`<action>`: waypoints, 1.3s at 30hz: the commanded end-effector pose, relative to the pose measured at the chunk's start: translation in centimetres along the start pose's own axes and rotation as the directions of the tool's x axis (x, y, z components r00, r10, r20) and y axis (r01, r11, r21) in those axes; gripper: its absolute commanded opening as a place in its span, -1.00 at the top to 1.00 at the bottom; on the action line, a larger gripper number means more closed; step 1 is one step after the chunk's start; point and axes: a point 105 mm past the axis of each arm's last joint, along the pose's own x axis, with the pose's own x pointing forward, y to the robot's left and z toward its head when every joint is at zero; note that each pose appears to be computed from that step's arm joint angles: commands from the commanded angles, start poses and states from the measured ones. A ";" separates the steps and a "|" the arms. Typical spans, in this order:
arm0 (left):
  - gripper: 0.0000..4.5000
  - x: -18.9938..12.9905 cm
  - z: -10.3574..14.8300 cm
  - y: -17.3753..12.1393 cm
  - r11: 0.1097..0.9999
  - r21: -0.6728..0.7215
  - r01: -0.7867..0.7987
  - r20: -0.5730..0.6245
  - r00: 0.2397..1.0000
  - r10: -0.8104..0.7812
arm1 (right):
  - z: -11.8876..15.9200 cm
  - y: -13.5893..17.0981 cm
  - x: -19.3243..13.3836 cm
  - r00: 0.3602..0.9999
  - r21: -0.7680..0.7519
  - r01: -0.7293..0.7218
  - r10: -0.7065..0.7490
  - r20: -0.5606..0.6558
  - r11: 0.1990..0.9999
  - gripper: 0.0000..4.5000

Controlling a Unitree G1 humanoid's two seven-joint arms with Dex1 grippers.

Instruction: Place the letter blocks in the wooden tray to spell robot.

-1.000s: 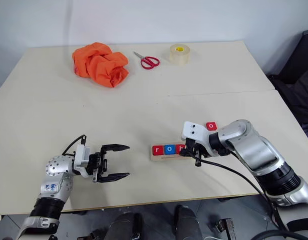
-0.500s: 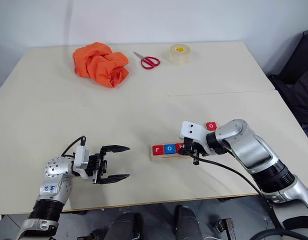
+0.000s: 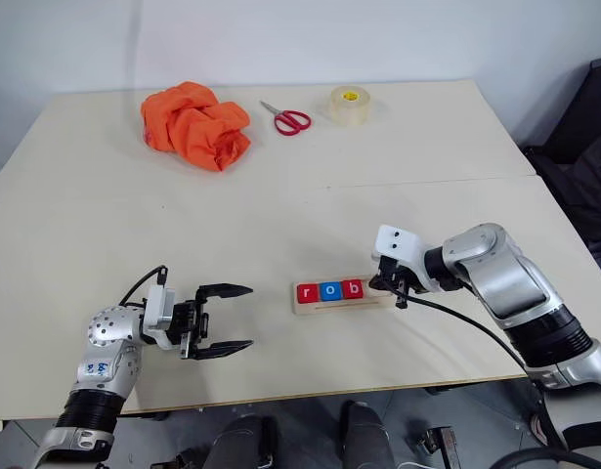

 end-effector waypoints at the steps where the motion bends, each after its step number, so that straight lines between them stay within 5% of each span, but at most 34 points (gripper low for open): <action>1: -1.00 -0.2 0.6 -0.1 1.000 0.023 -0.002 0.003 1.000 0.002 | 0.8 -0.1 0.2 1.000 -0.049 -0.009 0.010 0.012 0.999 0.99; 21: -1.00 -0.3 0.6 0.3 1.000 0.026 -0.012 -0.003 1.000 0.012 | 1.7 0.5 1.5 0.998 -0.051 -0.044 0.046 0.048 0.998 0.99; 29: -1.00 -0.3 0.5 0.8 1.000 0.026 -0.001 -0.006 1.000 0.001 | 1.6 -0.3 -1.6 0.995 0.002 0.058 -0.058 0.079 0.998 0.99; 33: -1.00 -0.4 0.3 1.2 1.000 0.021 0.015 -0.008 1.000 -0.015 | 1.0 0.3 -2.9 0.991 0.089 0.079 -0.088 0.102 0.993 0.63; 39: -1.00 -0.2 0.4 1.8 0.999 0.021 0.025 0.000 1.000 -0.025 | -1.1 -0.3 -5.9 0.953 0.213 0.252 -0.281 0.117 0.944 -0.31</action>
